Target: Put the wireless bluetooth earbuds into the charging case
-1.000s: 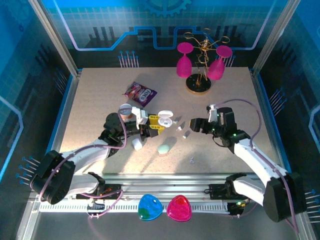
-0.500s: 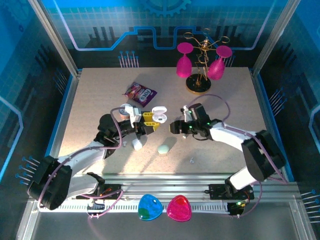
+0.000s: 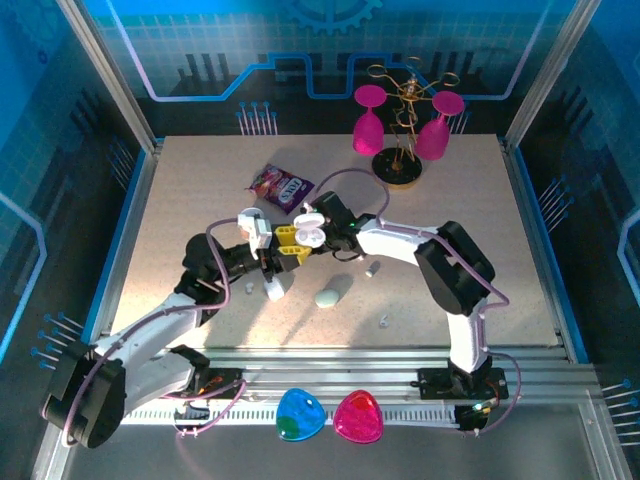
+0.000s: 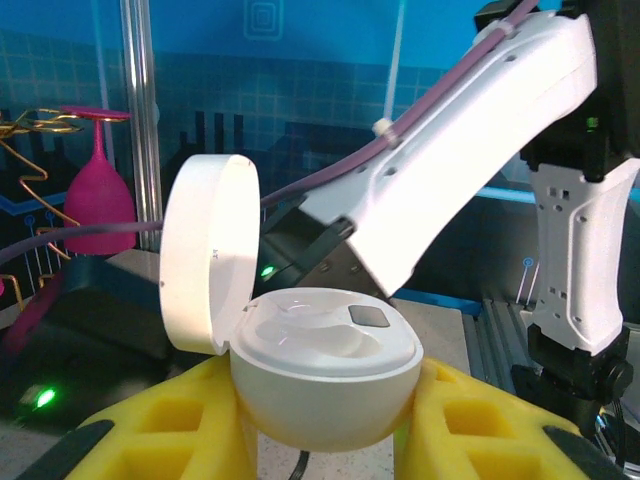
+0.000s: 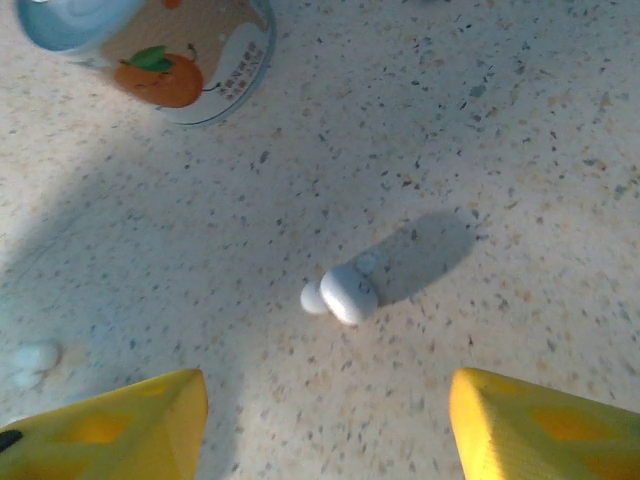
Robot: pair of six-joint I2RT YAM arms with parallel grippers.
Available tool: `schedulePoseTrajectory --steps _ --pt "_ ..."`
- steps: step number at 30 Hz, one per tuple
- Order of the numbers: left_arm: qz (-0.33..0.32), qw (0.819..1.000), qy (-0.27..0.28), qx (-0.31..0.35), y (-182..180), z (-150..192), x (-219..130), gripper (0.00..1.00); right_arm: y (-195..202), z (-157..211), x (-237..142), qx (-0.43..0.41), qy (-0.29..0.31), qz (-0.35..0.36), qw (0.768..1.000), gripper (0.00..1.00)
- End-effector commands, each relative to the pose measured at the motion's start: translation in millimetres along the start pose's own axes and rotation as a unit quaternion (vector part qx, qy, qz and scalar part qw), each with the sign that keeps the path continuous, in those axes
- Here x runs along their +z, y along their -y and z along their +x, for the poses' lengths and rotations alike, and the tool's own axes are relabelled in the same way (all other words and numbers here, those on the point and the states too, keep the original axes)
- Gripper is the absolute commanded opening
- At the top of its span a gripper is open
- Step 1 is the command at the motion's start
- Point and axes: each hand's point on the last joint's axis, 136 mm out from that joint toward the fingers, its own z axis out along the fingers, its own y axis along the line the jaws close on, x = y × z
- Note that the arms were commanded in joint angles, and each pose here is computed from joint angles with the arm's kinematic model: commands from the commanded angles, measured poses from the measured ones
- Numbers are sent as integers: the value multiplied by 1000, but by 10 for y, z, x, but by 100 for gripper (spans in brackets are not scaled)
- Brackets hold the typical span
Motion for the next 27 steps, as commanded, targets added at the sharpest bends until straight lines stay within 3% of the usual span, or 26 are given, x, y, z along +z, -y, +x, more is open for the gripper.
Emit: schedulePoseTrajectory --steps 1,16,27 --pt "-10 1000 -3 17 -11 -45 -29 24 45 12 125 -12 -23 21 999 63" --pt "-7 1000 0 16 7 -49 -39 24 -108 7 572 -30 -73 -17 997 53" --pt "-11 1000 -4 19 35 -52 -77 24 -379 173 278 -41 -80 -56 994 49"
